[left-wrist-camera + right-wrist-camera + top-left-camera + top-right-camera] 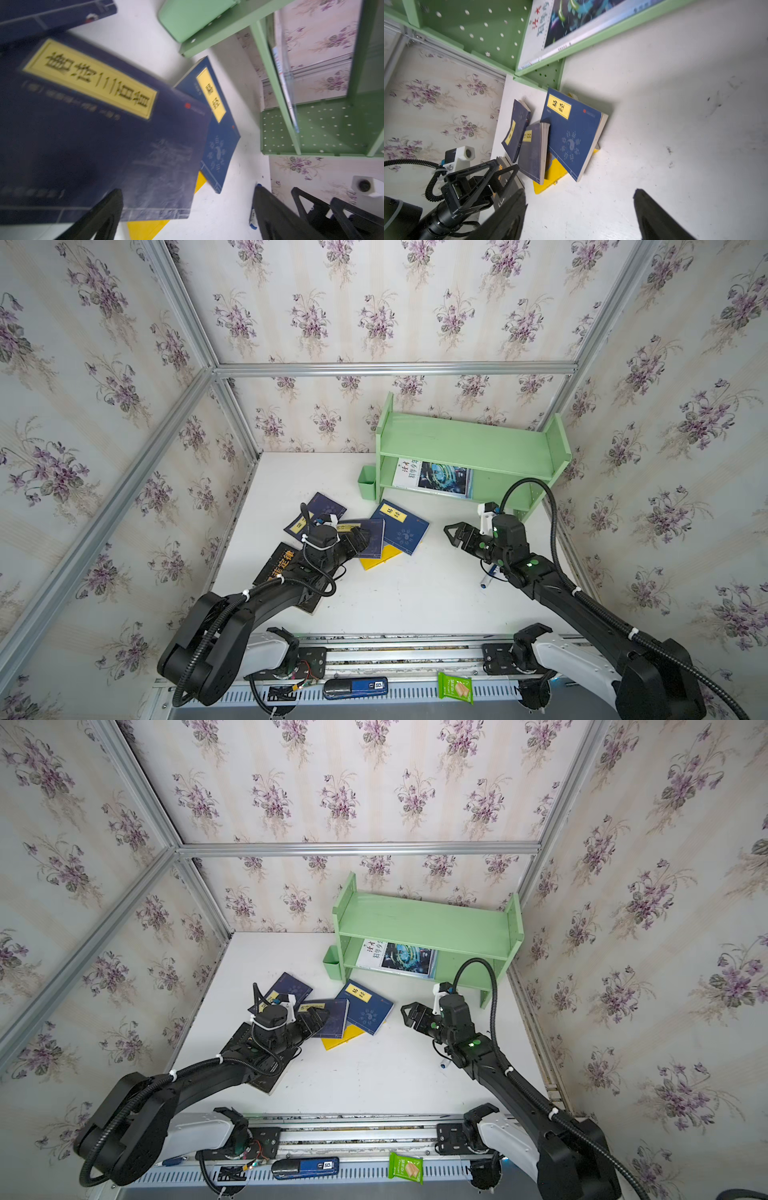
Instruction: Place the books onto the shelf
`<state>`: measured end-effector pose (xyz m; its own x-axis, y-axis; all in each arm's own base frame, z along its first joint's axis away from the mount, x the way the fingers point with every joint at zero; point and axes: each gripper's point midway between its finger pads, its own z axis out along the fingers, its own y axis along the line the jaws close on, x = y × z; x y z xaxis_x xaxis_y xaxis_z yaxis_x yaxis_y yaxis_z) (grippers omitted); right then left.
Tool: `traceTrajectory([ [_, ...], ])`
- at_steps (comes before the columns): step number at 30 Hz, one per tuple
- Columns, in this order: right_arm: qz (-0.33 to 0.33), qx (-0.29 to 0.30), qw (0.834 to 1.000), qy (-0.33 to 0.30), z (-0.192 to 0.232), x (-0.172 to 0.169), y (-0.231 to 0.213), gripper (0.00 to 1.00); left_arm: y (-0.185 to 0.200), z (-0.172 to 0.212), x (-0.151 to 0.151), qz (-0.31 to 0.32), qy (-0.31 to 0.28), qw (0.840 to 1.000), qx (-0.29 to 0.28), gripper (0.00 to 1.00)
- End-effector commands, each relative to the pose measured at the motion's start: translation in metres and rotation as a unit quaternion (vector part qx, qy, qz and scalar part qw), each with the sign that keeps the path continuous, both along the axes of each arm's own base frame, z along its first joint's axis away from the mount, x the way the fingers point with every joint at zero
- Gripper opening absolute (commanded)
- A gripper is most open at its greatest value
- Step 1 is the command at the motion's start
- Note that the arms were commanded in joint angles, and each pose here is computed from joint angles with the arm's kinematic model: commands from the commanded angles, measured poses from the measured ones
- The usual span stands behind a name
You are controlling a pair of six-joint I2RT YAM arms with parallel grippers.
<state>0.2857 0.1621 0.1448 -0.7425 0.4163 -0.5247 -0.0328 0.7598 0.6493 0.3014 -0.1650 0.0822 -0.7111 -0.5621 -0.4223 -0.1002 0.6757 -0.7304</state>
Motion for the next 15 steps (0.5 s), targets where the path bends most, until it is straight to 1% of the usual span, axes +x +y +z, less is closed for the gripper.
traceTrajectory([
  [1, -0.005, -0.009, 1.000, -0.017, 0.000, 0.006, 0.012, 0.83, 0.011, -0.011, -0.011, 0.023, 0.016, 1.000, 0.003, 0.99],
  [4, 0.008, -0.002, 1.000, -0.020, -0.001, 0.011, 0.029, 0.83, 0.018, -0.023, -0.021, 0.040, 0.036, 0.999, -0.003, 0.99],
  [5, 0.027, -0.001, 0.999, -0.024, -0.001, 0.009, 0.045, 0.83, 0.020, -0.029, -0.024, 0.047, 0.047, 0.998, -0.005, 0.99],
  [7, 0.038, 0.001, 0.999, -0.027, -0.002, 0.013, 0.061, 0.83, 0.019, -0.035, -0.027, 0.049, 0.057, 0.997, -0.016, 0.99],
  [9, 0.044, 0.008, 0.999, -0.021, -0.006, 0.017, 0.075, 0.83, 0.017, -0.038, -0.026, 0.052, 0.062, 0.996, -0.028, 0.99],
  [10, 0.048, 0.014, 0.999, -0.018, -0.008, 0.019, 0.082, 0.82, 0.018, -0.047, -0.027, 0.060, 0.078, 0.995, -0.026, 0.99],
  [12, 0.061, 0.029, 0.998, -0.012, -0.012, 0.021, 0.099, 0.82, 0.020, -0.053, -0.026, 0.072, 0.091, 0.993, -0.032, 0.99],
  [15, 0.083, 0.041, 0.996, -0.003, -0.018, 0.023, 0.123, 0.81, 0.016, -0.056, -0.020, 0.081, 0.095, 0.991, -0.053, 0.99],
])
